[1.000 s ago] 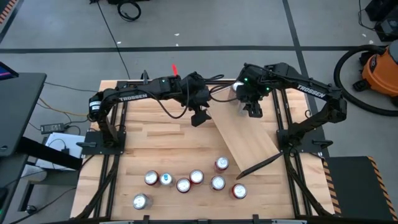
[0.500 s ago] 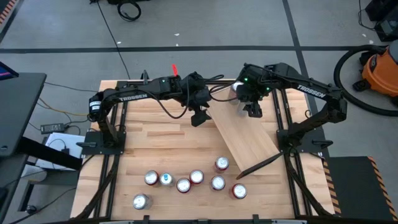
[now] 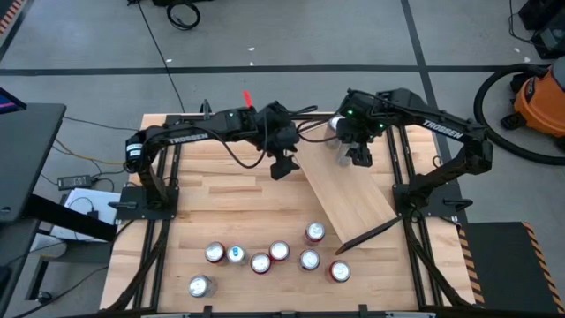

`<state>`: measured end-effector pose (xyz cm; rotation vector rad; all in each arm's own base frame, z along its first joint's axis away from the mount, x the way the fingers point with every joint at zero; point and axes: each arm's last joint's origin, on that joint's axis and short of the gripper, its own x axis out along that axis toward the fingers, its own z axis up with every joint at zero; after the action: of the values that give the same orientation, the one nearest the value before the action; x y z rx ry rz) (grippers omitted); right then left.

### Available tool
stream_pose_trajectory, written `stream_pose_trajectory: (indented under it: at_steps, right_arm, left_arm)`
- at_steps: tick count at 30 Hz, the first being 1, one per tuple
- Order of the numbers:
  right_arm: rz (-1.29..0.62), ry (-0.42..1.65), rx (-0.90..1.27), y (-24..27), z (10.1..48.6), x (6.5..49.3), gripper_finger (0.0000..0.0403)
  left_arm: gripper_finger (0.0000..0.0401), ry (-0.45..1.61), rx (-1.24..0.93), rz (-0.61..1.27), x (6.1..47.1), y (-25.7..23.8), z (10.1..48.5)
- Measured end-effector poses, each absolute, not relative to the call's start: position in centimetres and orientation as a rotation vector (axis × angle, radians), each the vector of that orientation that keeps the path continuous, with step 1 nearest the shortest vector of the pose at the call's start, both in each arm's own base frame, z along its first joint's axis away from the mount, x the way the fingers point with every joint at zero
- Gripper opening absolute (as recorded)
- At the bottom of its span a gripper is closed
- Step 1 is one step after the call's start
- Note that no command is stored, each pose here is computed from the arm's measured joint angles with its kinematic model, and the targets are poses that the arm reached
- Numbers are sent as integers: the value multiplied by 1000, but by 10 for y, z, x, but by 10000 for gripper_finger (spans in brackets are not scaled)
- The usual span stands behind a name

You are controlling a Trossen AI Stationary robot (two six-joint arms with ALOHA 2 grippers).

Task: Place canned beverage on shelf
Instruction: Put the top blue soda can on the shelf, then put the right orange soda can on the shelf

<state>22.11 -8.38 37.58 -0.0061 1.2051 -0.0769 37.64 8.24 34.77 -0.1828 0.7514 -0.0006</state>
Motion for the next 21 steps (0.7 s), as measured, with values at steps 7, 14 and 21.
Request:
stream_pose_trajectory:
  at_steps: [7, 14, 21]
  right_arm:
    - [-124, 1157, -25, -83, 395, 218, 314]
    - [-176, 1016, -33, -78, 426, 217, 316]
    - [-119, 921, -45, -55, 438, 226, 316]
  left_arm:
    - [318, 709, -159, 0, 369, 83, 360]
    - [318, 704, -224, -95, 364, 75, 365]
    - [316, 768, -273, -164, 363, 45, 364]
